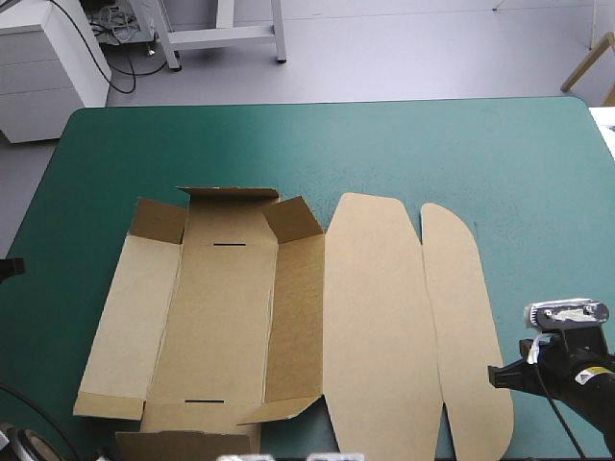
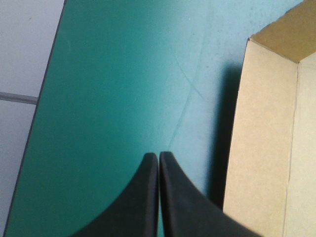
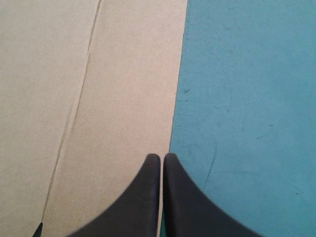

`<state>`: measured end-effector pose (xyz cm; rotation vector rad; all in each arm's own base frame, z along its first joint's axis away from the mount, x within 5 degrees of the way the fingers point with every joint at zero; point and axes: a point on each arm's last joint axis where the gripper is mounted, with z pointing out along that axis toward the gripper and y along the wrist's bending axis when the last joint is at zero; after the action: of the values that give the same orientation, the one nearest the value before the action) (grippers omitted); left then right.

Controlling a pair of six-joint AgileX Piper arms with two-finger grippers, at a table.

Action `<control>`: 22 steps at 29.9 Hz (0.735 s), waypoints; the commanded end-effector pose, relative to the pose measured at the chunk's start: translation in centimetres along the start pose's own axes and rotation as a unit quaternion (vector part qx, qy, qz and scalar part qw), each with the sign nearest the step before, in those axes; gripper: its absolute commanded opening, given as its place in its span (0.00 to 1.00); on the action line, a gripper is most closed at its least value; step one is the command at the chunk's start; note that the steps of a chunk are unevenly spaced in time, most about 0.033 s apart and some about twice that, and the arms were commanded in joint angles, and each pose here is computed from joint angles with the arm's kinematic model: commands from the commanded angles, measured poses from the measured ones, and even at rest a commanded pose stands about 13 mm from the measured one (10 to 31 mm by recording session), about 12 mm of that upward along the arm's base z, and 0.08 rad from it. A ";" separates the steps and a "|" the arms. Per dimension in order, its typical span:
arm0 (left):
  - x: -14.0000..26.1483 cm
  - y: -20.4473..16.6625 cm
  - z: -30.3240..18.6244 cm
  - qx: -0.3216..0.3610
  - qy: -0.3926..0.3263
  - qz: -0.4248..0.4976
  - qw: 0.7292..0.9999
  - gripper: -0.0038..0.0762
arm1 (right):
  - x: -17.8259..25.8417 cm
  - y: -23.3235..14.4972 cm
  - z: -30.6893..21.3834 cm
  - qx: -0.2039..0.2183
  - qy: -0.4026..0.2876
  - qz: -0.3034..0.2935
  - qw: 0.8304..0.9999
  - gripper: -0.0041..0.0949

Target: Fold the box

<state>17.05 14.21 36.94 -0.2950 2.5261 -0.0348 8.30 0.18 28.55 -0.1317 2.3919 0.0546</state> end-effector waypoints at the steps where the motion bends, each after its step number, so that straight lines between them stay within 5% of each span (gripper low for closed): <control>1: -0.1 -0.8 -1.2 0.013 -0.004 0.040 0.999 0.04 | -1.1 -0.1 -0.5 0.007 -0.037 -0.002 0.999 0.04; 17: 0.8 -0.2 -0.3 -0.010 0.021 0.040 0.999 0.07 | -1.1 -0.1 -0.5 0.007 -0.037 -0.002 0.999 0.04; 20: 0.8 -0.1 -0.3 -0.014 0.025 0.041 0.999 0.24 | -1.1 -0.1 -0.5 0.007 -0.037 -0.002 0.999 0.04; 22: 1.0 -0.1 -0.1 -0.010 0.029 0.036 0.999 0.46 | -1.1 -0.1 -0.5 0.007 -0.037 -0.002 0.999 0.04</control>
<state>16.44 14.50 35.57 -0.2135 2.6227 0.0301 8.31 0.18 28.56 -0.1336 2.3908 0.0536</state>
